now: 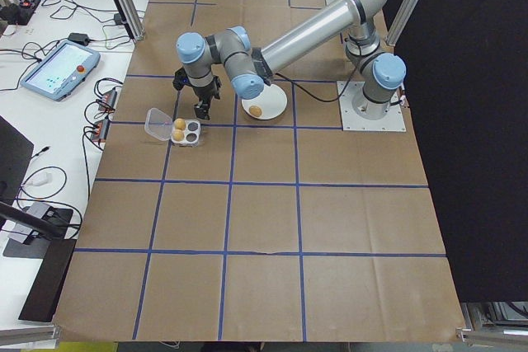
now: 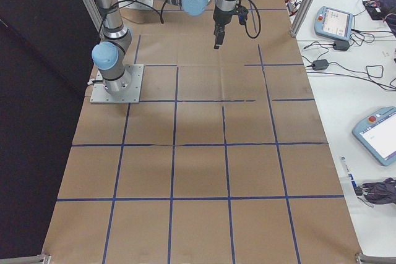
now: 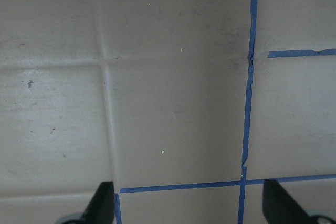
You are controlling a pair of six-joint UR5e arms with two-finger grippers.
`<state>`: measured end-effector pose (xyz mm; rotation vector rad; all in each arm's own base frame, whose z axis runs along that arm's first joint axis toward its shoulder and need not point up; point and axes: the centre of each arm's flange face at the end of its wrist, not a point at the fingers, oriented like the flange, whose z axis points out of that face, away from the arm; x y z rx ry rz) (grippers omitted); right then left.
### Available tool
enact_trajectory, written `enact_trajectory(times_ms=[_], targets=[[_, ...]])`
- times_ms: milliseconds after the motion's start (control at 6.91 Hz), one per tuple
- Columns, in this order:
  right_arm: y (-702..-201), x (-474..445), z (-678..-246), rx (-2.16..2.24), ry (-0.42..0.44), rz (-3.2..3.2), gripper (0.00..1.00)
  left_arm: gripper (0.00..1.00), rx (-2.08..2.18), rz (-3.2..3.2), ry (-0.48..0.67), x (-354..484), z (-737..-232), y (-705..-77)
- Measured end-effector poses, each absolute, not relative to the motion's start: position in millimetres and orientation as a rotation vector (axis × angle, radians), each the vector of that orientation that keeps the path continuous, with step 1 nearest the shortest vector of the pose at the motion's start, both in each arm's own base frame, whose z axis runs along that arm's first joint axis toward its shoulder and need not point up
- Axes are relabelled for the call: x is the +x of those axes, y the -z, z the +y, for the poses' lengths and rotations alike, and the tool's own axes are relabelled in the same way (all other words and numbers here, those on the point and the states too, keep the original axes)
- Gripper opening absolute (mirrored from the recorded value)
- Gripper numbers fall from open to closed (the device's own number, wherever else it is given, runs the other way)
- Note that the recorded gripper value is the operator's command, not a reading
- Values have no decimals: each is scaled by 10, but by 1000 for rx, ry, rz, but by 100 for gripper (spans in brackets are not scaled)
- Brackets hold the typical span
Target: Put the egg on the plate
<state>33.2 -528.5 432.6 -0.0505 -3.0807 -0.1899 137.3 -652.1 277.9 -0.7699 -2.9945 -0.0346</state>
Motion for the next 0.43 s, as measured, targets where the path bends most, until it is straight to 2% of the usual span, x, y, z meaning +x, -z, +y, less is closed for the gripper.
enact_trajectory(times_ms=[145, 434], targets=[[-4326, 332, -5285, -51, 190, -3081, 100, 100, -1027, -2948, -8, 1512, -6697, -2697], [-4326, 332, -5285, -51, 190, -3081, 100, 100, -1314, -2905, -18, 1732, -6873, -2626]])
